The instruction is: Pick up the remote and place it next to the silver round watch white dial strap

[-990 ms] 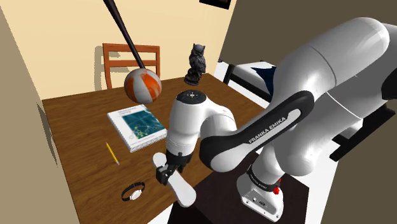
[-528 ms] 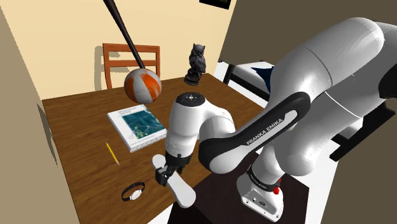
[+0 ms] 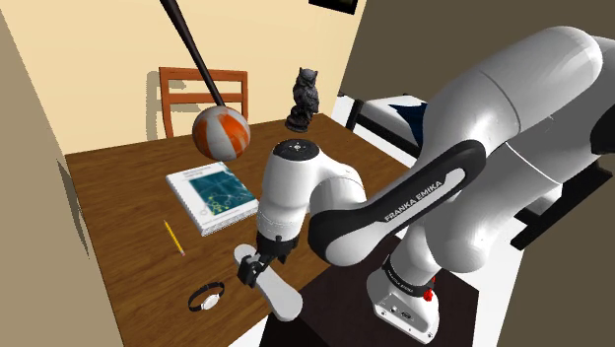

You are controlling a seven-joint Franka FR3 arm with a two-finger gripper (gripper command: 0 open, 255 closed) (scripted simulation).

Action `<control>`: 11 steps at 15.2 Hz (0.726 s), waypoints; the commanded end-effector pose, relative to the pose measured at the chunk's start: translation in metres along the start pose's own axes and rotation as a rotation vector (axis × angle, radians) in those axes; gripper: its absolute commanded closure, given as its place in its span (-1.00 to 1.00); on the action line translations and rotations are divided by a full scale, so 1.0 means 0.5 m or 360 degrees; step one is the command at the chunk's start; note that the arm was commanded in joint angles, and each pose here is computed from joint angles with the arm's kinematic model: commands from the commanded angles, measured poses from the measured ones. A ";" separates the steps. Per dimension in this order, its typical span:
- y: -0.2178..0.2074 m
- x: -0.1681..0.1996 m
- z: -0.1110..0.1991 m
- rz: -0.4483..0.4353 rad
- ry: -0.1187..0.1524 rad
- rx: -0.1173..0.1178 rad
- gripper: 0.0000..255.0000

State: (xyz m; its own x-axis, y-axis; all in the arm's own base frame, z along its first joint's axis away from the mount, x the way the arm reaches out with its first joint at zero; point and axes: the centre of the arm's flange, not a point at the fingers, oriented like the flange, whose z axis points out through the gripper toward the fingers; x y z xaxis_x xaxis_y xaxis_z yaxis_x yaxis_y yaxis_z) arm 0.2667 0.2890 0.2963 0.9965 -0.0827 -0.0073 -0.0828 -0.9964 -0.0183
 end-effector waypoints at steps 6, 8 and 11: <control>-0.002 -0.001 -0.085 0.0000 -0.0001 -0.0001 -1.00; -0.002 -0.001 -0.085 0.0000 -0.0001 -0.0001 -1.00; -0.002 -0.001 -0.085 0.0000 -0.0001 -0.0001 -1.00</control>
State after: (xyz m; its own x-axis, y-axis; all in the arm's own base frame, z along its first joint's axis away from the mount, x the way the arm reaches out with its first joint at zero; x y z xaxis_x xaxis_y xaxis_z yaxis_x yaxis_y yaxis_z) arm 0.2665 0.2890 0.3389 0.9966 -0.0825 -0.0081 -0.0826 -0.9964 -0.0174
